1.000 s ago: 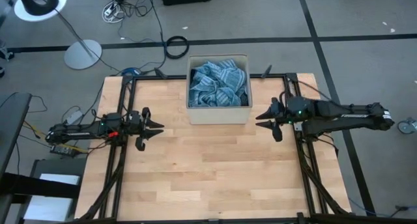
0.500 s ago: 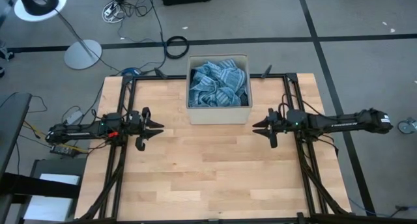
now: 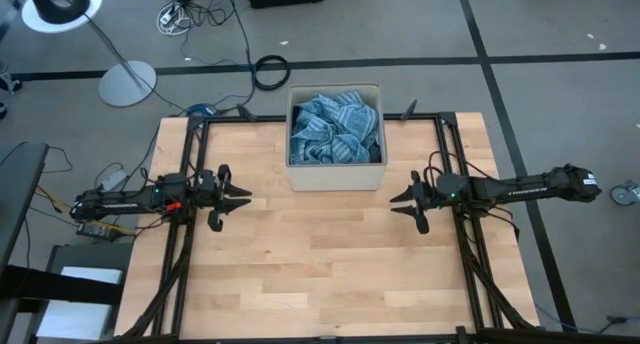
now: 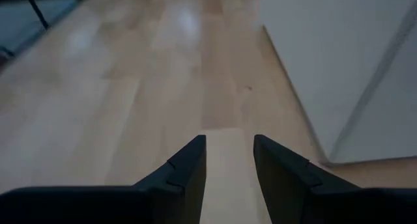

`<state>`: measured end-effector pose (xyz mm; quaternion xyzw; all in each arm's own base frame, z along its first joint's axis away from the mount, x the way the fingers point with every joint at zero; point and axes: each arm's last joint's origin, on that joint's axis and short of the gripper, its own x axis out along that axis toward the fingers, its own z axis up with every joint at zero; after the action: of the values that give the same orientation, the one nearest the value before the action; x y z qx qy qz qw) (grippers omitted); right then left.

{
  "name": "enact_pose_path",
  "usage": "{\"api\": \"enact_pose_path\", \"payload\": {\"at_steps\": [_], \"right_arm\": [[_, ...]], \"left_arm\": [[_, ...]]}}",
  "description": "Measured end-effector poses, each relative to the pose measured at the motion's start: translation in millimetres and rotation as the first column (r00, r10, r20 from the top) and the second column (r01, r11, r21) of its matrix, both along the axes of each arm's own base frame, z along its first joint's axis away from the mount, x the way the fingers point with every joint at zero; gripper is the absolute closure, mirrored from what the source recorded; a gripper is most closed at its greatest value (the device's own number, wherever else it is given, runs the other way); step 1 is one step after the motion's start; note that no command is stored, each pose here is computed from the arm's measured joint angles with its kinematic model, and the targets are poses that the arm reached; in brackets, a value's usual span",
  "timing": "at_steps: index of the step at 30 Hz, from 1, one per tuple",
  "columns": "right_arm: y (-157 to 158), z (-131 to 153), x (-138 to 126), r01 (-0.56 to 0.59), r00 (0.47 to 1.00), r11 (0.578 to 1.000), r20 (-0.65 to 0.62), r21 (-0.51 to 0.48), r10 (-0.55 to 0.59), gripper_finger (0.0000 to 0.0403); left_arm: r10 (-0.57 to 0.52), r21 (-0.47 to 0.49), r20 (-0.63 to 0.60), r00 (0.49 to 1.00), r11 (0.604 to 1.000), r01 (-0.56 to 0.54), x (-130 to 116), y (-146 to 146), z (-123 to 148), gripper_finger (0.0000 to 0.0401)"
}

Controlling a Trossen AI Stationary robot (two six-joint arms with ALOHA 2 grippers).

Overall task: Sort clothes
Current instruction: Return to Home Position

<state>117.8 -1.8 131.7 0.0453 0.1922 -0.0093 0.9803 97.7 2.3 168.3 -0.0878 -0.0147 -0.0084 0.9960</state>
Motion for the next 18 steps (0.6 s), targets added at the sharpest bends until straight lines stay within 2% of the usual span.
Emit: {"api": "enact_pose_path", "payload": {"at_steps": [4,18], "right_arm": [[-0.5,-2.6,-0.7,-0.017,0.999,0.997,-0.03,-0.077,0.015,0.0273],[-0.5,-3.1,-0.6,-0.02,0.999,0.996,-0.033,-0.082,0.017,0.0273]], "left_arm": [[0.0,0.0,0.0,1.0,1.0,0.0,0.0,0.0,0.0,0.03],[0.0,0.0,-0.001,1.0,1.0,0.0,0.0,0.0,-0.1,0.03]]}}
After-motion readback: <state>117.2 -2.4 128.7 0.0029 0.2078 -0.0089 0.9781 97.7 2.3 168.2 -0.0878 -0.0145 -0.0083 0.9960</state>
